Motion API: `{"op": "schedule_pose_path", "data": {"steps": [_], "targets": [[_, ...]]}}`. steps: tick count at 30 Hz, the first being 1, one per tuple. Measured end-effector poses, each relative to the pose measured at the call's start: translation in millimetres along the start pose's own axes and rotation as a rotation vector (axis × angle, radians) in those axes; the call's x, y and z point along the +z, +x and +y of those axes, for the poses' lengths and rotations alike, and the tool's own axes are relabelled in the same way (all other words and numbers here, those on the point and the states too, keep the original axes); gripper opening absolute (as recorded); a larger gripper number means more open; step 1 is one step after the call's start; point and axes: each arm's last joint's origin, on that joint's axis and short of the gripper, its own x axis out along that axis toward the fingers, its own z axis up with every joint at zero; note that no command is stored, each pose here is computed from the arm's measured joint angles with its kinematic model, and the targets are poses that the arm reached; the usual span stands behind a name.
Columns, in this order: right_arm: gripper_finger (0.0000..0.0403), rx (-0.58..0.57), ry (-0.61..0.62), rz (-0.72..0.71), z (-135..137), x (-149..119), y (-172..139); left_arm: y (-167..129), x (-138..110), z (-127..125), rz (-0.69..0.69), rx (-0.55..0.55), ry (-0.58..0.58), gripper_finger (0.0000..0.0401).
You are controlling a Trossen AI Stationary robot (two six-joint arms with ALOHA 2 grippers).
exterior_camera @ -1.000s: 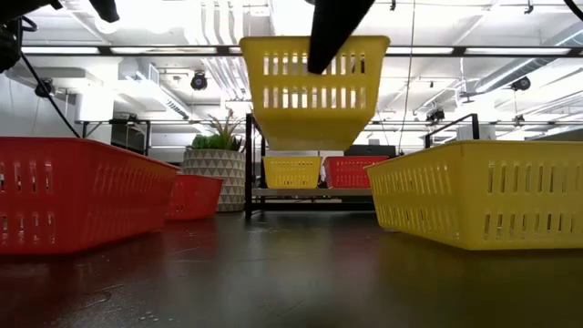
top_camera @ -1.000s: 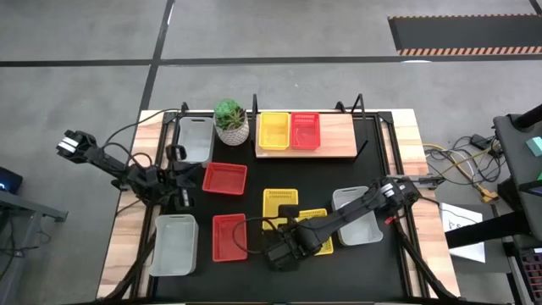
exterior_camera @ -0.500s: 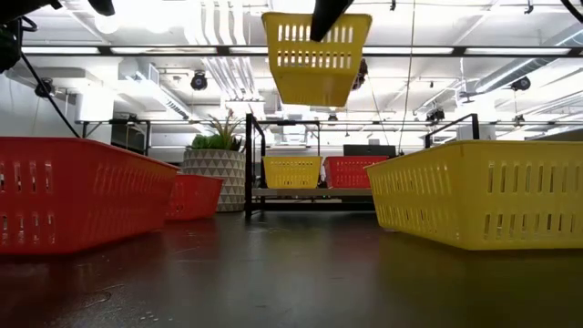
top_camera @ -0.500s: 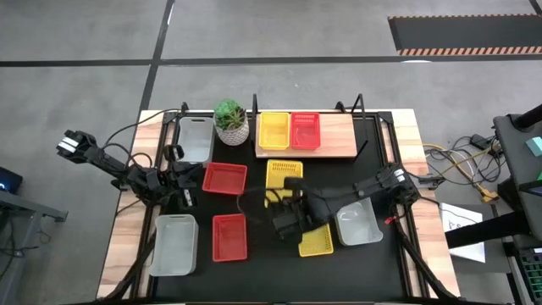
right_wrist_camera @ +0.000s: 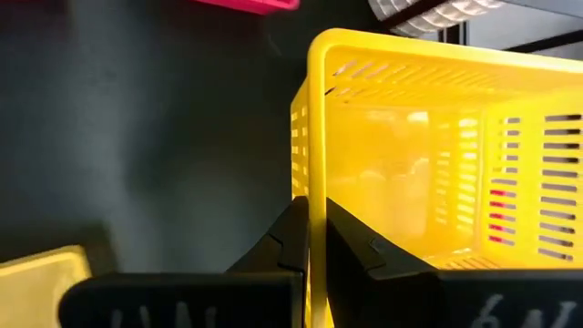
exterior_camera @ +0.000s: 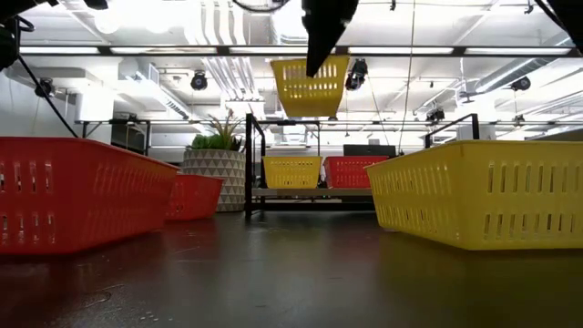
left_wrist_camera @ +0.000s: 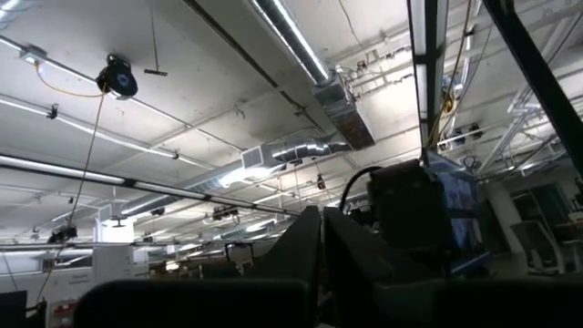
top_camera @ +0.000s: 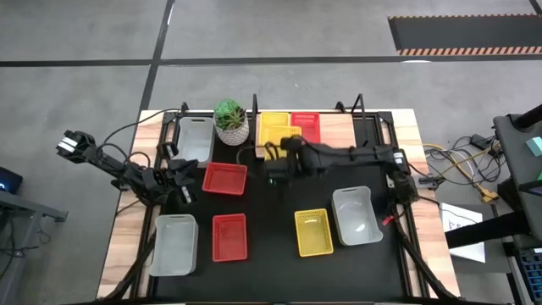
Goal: Stack baskets on shelf by color
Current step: Stack the left yellow bin on top of the yellow bin on the shelf
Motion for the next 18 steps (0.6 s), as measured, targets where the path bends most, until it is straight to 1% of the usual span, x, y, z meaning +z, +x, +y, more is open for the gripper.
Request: {"op": "schedule_pose_path", "data": {"steps": [4, 11, 18], "targets": [[0.0012, -0.006, 0.000, 0.005, -27.2, 0.8, 11.0, 0.0, -0.3, 0.3, 0.010, 0.010, 0.016, 0.0002], [0.0012, 0.106, 0.034, -0.065, -71.2, 2.8, 27.9, 0.1, -1.1, 0.3, 0.026, 0.025, 0.025, 0.0002], [0.0012, 0.140, 0.041, -0.138, -103.9, 1.7, 46.6, 0.0, -1.2, 0.3, 0.027, 0.024, 0.026, 0.0002]]}}
